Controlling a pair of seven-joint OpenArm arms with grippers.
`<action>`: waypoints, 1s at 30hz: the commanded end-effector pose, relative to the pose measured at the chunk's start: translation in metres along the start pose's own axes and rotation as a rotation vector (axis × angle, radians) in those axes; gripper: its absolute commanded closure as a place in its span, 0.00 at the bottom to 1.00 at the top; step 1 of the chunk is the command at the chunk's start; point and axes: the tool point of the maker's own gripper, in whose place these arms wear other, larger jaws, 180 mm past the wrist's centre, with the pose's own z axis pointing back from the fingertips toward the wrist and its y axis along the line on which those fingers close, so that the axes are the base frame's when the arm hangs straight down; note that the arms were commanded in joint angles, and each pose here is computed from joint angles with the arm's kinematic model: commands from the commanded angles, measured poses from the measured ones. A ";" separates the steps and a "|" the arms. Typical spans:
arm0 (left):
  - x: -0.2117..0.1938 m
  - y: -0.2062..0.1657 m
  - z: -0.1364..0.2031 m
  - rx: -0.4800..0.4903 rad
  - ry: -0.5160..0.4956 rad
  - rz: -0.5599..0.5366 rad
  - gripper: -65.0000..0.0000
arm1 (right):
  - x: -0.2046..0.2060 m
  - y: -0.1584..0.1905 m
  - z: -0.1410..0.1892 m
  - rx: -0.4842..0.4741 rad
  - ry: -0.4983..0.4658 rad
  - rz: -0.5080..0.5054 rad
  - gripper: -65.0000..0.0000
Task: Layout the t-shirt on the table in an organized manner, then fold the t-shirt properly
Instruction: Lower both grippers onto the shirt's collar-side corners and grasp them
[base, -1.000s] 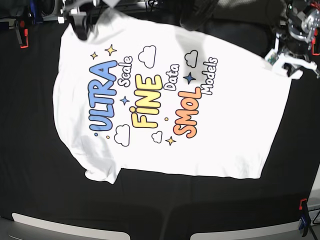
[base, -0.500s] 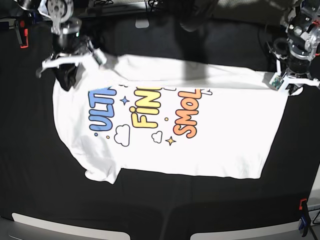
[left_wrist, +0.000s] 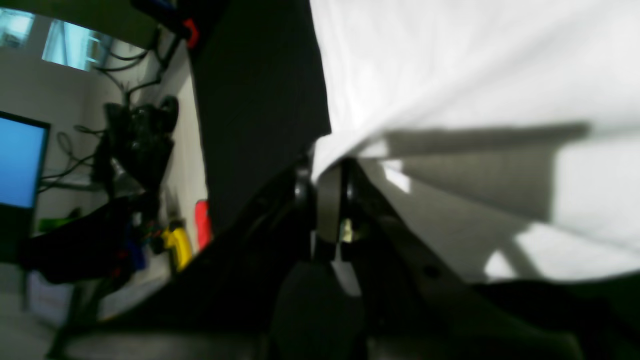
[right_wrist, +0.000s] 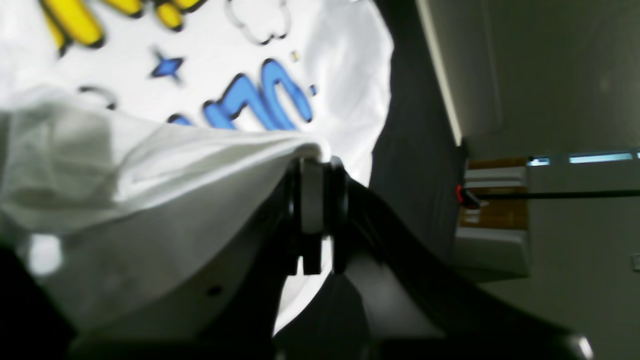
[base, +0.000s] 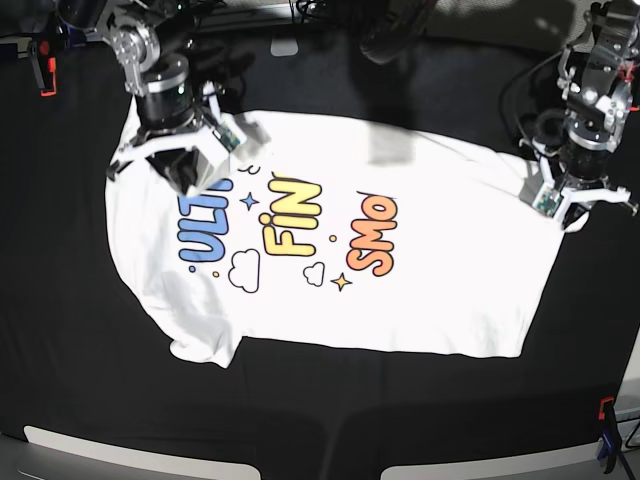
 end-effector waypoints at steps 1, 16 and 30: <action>0.013 0.012 -0.001 0.021 -0.052 -0.014 1.00 | 0.007 -0.015 -0.003 -0.048 -0.032 0.005 1.00; -0.029 0.003 -0.032 -0.015 0.040 0.081 1.00 | -0.018 -0.033 -0.015 -0.057 0.105 -0.093 1.00; -0.018 -0.003 -0.034 -0.010 -0.012 0.057 1.00 | -0.037 -0.038 -0.012 -0.078 0.188 -0.094 1.00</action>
